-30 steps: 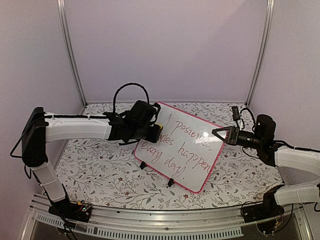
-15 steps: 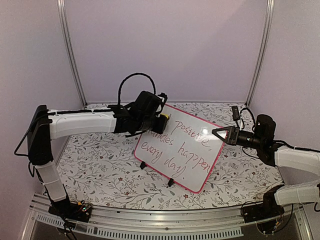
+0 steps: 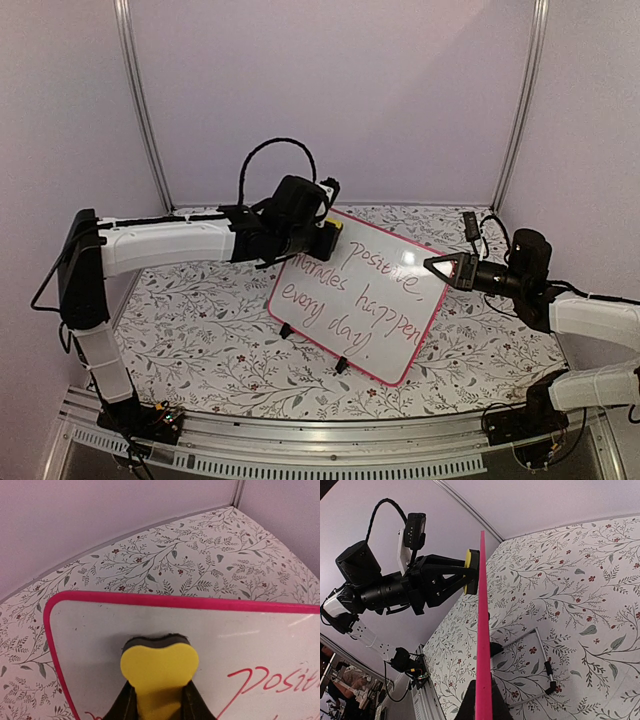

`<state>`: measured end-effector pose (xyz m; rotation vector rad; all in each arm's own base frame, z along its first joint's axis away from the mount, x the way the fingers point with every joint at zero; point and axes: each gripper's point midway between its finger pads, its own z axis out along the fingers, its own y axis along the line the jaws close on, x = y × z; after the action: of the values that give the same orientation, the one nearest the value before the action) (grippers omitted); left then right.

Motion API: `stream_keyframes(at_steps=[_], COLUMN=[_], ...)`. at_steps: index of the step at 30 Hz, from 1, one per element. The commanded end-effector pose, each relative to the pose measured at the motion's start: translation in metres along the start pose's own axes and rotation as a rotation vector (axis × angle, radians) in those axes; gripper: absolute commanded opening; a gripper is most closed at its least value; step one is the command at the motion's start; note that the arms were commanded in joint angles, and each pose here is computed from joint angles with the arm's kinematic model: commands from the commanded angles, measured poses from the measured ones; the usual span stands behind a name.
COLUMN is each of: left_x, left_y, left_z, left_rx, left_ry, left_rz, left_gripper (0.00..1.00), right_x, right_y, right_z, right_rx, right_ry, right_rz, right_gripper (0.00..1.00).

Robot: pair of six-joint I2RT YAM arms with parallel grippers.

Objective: Erase the whiteboard

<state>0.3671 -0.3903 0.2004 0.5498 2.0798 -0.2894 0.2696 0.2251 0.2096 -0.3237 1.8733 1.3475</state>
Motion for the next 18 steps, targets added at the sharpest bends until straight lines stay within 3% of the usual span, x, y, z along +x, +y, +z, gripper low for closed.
stream_keyframes(at_steps=[1,18], left_x=[-0.016,0.068], left_y=[-0.012,0.0], left_z=[0.002,0.007], left_rx=[0.028,0.017], left_ry=[-0.046,0.106], left_rz=[0.012,-0.046], left_gripper=[0.0,0.0], right_x=[0.018,0.019], right_y=[0.019,0.018], right_z=[0.003,0.004], right_rx=[-0.098,-0.098], right_ry=[0.075,0.081], right_rz=[-0.035,-0.032], right_gripper=[0.0,0.0])
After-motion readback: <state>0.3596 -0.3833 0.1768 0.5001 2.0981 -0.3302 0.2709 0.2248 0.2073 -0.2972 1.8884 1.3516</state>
